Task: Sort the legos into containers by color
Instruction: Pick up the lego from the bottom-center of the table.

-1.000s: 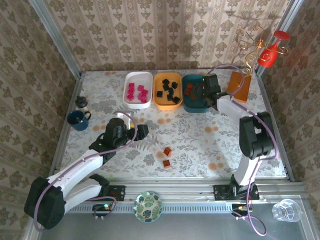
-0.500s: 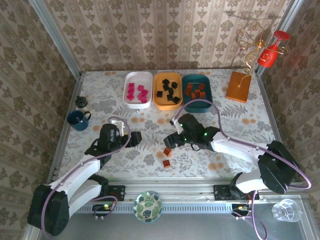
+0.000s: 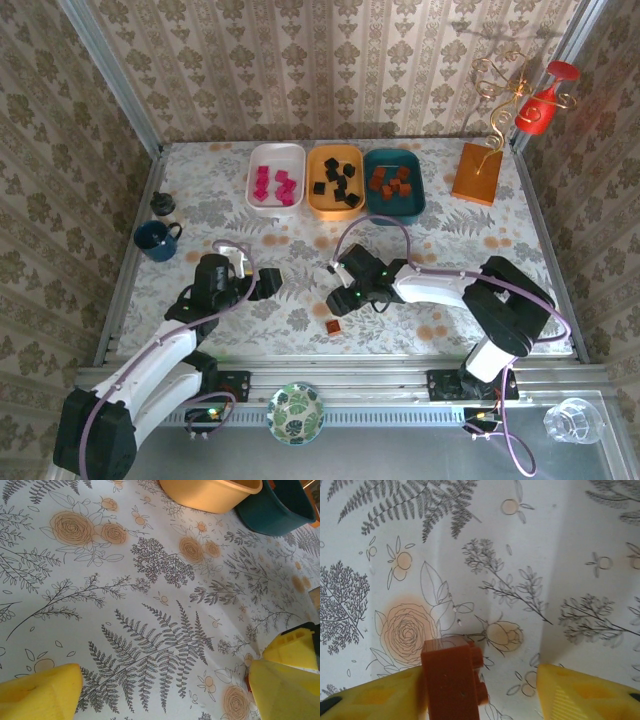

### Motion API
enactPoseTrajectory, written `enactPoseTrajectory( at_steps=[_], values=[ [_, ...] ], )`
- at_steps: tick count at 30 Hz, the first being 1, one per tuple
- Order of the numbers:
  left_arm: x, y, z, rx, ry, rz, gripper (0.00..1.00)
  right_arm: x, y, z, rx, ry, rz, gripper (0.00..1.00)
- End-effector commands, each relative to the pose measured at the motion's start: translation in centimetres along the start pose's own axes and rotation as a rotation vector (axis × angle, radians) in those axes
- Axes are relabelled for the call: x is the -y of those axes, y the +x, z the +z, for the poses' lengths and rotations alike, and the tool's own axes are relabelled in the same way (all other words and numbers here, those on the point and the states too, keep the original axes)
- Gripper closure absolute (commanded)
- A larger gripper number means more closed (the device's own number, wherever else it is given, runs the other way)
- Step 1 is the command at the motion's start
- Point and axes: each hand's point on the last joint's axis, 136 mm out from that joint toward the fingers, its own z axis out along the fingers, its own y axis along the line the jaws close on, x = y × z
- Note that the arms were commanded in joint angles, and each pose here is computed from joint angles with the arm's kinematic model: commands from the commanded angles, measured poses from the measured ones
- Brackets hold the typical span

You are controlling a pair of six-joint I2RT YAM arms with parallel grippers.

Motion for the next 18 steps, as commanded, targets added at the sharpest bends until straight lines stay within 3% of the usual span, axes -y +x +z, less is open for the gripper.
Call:
enactPoseTrajectory(
  at_steps=[1, 11, 18],
  values=[
    [-0.2, 0.0, -0.1, 0.005, -0.001, -0.021, 0.12, -1.6, -1.1, 0.4, 0.018, -0.054, -0.017, 0.45],
    [-0.3, 0.1, 0.4, 0.0, 0.0, -0.028, 0.13, -2.2, -2.3, 0.5, 0.062, -0.073, -0.011, 0.65],
    [-0.2, 0.2, 0.9, -0.002, 0.018, -0.049, 0.13, -0.3, -5.4, -3.5, 0.227, -0.061, 0.083, 0.72]
  ],
)
